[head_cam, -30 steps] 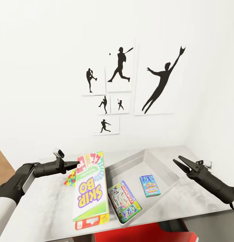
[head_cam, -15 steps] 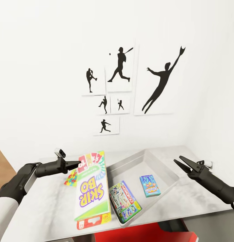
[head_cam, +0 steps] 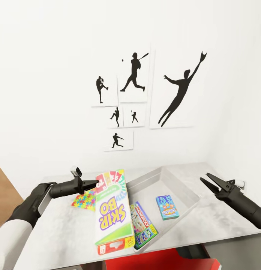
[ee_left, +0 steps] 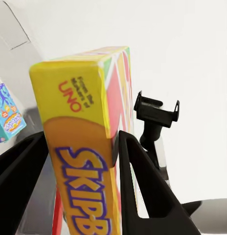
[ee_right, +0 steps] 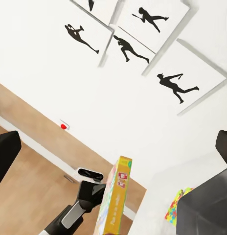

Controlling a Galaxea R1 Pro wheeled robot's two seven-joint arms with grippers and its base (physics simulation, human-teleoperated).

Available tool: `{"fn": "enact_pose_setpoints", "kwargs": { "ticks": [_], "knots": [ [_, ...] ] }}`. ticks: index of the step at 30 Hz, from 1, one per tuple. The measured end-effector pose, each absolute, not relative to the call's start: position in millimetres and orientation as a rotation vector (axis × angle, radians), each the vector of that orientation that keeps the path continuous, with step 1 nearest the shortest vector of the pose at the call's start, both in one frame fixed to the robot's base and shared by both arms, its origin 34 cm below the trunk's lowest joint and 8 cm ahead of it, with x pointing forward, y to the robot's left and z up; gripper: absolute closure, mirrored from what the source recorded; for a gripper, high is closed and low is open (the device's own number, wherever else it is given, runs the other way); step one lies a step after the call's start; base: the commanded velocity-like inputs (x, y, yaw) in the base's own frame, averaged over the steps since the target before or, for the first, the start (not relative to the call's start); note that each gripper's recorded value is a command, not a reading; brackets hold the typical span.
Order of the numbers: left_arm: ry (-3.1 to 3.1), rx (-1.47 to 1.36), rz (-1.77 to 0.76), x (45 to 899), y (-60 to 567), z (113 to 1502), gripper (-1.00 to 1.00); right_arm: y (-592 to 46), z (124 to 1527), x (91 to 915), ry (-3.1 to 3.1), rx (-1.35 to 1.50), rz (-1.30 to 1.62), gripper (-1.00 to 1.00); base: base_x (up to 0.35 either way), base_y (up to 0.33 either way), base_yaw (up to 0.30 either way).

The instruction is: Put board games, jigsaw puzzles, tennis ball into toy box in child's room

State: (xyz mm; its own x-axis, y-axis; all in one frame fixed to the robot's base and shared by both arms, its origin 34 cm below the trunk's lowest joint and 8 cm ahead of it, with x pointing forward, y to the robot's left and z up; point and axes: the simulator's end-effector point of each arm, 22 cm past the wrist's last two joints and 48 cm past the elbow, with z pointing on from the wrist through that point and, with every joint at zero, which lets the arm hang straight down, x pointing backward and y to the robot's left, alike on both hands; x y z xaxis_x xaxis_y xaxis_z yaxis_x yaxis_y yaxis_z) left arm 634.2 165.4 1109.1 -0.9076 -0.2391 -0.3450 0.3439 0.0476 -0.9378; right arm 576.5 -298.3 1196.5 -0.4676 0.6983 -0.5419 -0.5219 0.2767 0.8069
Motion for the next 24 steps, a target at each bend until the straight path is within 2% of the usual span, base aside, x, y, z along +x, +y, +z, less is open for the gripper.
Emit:
{"fn": "enact_pose_setpoints", "kwargs": {
  "ticks": [5, 11, 24],
  "knots": [
    [1.806, 0.002, -1.936, 652.7, 155.5, 1121.5, 1.0, -306.1, 1196.6, 576.7, 1.472, 0.188, 1.424, -1.0, 0.0, 0.0, 0.0],
    [1.697, -0.178, -1.879, 679.6, 180.5, 1127.4, 1.0, -312.9, 1182.8, 580.4, 1.484, 0.237, 1.433, -1.0, 0.0, 0.0, 0.0],
    [1.762, -0.231, -1.821, 691.5, 144.8, 1113.3, 1.0, -314.3, 1179.6, 581.2, 1.489, 0.248, 1.432, -1.0, 0.0, 0.0, 0.0]
  ]
}}
